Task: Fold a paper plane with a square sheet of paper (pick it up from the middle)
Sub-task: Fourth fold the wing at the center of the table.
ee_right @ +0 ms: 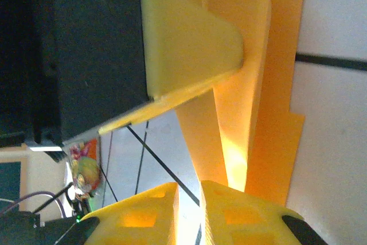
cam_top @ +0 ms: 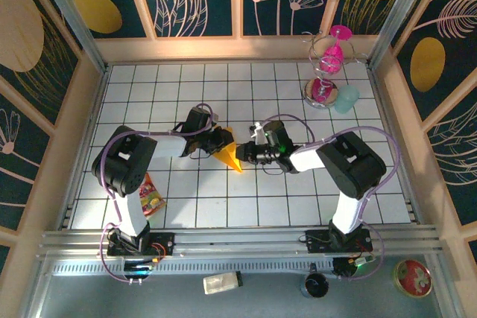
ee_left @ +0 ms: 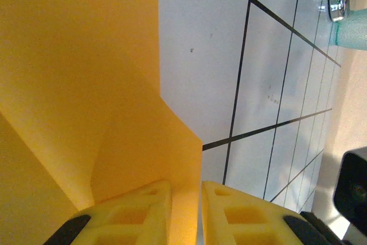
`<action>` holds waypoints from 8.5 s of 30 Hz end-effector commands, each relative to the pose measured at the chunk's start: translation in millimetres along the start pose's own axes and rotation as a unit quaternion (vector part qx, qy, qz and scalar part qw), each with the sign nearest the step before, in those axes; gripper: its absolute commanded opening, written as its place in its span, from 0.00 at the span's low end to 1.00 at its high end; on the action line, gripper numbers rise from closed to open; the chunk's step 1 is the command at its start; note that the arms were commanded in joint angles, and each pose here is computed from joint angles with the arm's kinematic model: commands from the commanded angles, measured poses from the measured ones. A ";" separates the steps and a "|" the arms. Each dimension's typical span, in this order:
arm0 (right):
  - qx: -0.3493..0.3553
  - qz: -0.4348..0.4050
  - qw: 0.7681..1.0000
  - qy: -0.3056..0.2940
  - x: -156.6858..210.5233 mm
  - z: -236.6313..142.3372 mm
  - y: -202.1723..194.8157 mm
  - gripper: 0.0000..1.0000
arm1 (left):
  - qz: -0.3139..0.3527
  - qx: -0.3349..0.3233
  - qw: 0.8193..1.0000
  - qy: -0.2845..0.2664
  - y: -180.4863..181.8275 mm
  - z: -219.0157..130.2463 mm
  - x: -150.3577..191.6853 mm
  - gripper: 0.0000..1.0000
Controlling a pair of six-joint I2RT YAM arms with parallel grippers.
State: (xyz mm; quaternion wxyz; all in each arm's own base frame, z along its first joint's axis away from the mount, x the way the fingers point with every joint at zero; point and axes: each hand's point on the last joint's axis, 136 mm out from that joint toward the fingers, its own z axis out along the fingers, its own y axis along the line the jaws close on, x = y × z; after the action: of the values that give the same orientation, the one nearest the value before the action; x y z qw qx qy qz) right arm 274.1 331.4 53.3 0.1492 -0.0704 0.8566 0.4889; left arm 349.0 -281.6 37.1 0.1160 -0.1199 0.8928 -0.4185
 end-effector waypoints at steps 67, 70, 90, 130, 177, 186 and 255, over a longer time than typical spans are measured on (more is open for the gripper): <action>0.069 -0.005 0.996 0.055 36.1 7.3 -17.3 0.17 | 0.001 -0.012 1.000 0.012 12.9 9.2 2.1 0.21; 0.070 -0.004 0.996 0.057 37.4 7.8 -18.3 0.17 | 0.002 -0.011 1.000 0.012 12.6 9.3 1.8 0.21; 0.096 0.012 0.993 0.068 44.4 8.7 -32.9 0.16 | -0.001 -0.016 1.000 0.013 17.3 11.7 2.7 0.21; 0.214 0.018 0.971 0.107 60.2 -0.7 -72.2 0.11 | 0.024 -0.044 0.998 -0.028 25.3 6.0 -47.2 0.17; 0.165 -0.031 0.985 0.044 -16.1 33.2 -23.6 0.06 | -0.010 -0.098 0.995 -0.016 79.0 12.1 -29.0 0.13; 0.191 -0.026 0.979 0.058 -7.2 35.4 -42.3 0.05 | 0.001 -0.077 0.997 -0.020 59.2 7.5 -36.2 0.14; 0.175 -0.034 0.973 0.149 59.1 4.7 -40.9 0.01 | -0.018 -0.244 0.970 0.005 126.8 4.5 2.9 0.09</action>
State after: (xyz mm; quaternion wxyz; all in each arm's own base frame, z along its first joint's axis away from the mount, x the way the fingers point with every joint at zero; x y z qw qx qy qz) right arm 272.4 335.2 18.8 0.1220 -0.1361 0.9225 0.3399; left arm 362.1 -258.6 8.7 0.1152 -0.1145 0.9295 -0.3312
